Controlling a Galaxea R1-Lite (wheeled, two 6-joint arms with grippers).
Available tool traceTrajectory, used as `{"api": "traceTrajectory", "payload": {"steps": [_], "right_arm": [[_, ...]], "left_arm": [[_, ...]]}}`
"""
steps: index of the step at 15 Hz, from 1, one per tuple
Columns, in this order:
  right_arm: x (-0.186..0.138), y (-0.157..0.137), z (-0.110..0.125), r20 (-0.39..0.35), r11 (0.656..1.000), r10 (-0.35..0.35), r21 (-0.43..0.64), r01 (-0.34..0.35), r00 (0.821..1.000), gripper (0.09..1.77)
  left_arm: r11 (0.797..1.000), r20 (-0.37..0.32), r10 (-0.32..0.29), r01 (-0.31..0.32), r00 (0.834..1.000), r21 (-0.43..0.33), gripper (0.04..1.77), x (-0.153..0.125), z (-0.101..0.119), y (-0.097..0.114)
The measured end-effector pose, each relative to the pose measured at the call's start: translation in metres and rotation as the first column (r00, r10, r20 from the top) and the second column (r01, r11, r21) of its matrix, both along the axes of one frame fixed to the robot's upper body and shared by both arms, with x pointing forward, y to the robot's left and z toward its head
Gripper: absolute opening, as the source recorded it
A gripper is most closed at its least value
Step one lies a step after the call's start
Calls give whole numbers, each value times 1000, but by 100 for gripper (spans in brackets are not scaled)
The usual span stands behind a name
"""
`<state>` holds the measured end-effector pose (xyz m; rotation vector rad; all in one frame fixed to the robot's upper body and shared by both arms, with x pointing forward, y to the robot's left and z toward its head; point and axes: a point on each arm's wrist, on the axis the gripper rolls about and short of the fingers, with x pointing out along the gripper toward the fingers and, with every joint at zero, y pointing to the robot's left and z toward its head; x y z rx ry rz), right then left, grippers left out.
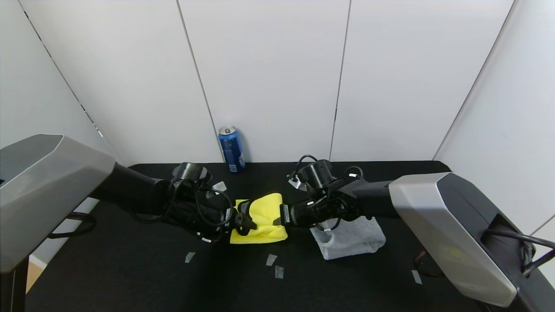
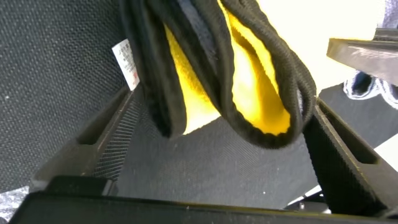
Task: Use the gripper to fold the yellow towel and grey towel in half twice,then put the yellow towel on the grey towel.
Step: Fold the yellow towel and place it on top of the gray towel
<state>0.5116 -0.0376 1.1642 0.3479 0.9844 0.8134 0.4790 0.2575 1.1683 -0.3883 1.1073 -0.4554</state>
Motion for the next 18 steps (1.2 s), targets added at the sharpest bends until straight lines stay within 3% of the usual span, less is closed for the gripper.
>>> {"api": "traceTrajectory", "payload": {"steps": [7,10,14,16,18], "right_arm": [[0,0,0,-1,1000,0,0,0,1000,12],[0,0,0,-1,1000,1,0,-1,1000,12],[0,0,0,-1,1000,0,0,0,1000,12],[0,0,0,-1,1000,1,0,-1,1000,12],[0,0,0,-1,1000,0,0,0,1000,12]], "left_arm": [[1000,-5,2,-2,1000,1,172,0,-2,0],[1000,-10,1,-1,1000,5,120,0,-4,-1],[1000,-14,1,-1,1000,4,76,0,-5,-1],[1000,-12,1,-1,1000,3,12,0,-5,-1],[1000,-12,1,-1,1000,3,13,0,-5,-1]]}}
